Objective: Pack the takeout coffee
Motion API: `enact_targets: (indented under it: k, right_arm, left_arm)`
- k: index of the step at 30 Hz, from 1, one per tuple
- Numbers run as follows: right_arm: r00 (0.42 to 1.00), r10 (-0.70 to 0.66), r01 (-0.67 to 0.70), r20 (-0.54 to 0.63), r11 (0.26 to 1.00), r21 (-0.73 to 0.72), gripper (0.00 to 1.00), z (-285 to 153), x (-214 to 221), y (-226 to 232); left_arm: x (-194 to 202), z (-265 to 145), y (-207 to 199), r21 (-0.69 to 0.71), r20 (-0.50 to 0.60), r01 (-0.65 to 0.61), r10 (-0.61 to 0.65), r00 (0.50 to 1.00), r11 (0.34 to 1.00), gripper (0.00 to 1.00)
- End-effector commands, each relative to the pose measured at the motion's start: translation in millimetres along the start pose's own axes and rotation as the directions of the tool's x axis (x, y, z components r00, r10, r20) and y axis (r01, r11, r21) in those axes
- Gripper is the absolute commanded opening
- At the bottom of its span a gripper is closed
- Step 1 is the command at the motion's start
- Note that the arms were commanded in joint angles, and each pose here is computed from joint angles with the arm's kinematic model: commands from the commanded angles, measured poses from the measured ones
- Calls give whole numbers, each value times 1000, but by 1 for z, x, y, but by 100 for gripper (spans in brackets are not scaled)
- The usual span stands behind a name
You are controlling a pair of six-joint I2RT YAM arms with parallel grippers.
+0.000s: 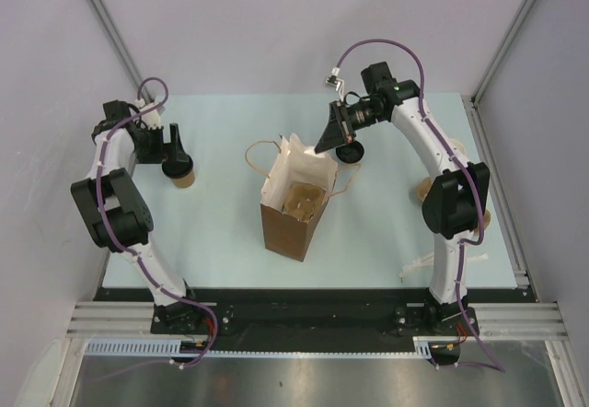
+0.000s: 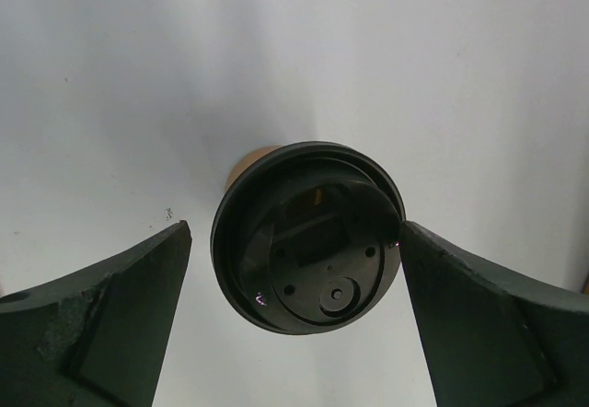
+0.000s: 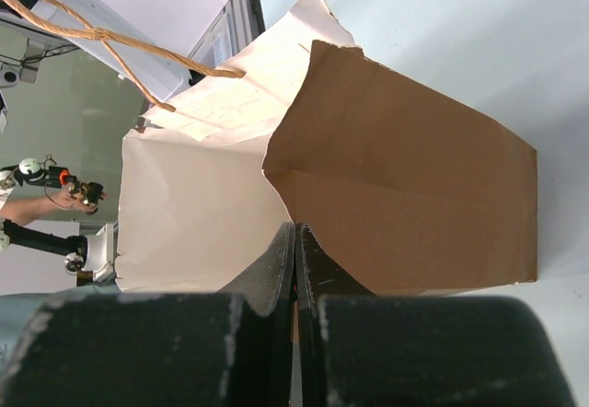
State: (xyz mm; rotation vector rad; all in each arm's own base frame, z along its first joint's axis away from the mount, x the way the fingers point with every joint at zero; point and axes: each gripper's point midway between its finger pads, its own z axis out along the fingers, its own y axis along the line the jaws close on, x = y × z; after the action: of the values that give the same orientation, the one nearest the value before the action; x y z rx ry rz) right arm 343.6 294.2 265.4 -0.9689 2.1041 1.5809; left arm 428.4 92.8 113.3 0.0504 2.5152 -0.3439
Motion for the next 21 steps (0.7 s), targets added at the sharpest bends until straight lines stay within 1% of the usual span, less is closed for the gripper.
enact_targets:
  k: [1, 9, 17, 21]
  right_arm:
    - [998, -60, 60, 0, 998, 19, 0, -2, -6, 11]
    - [998, -66, 66, -1, 998, 22, 0, -4, -6, 13]
    - [998, -61, 61, -1, 998, 19, 0, -4, -6, 15]
    - [998, -64, 64, 0, 998, 19, 0, -4, -6, 16]
  left_arm:
    - [-15, -9, -1, -3, 47, -26, 26, 999, 1000, 100]
    - [-25, -25, -11, 16, 81, -35, 33, 996, 999, 100]
    - [-29, -32, -20, 43, 104, -32, 27, 994, 999, 100]
    - [-24, -29, -14, 21, 78, -35, 33, 996, 999, 99]
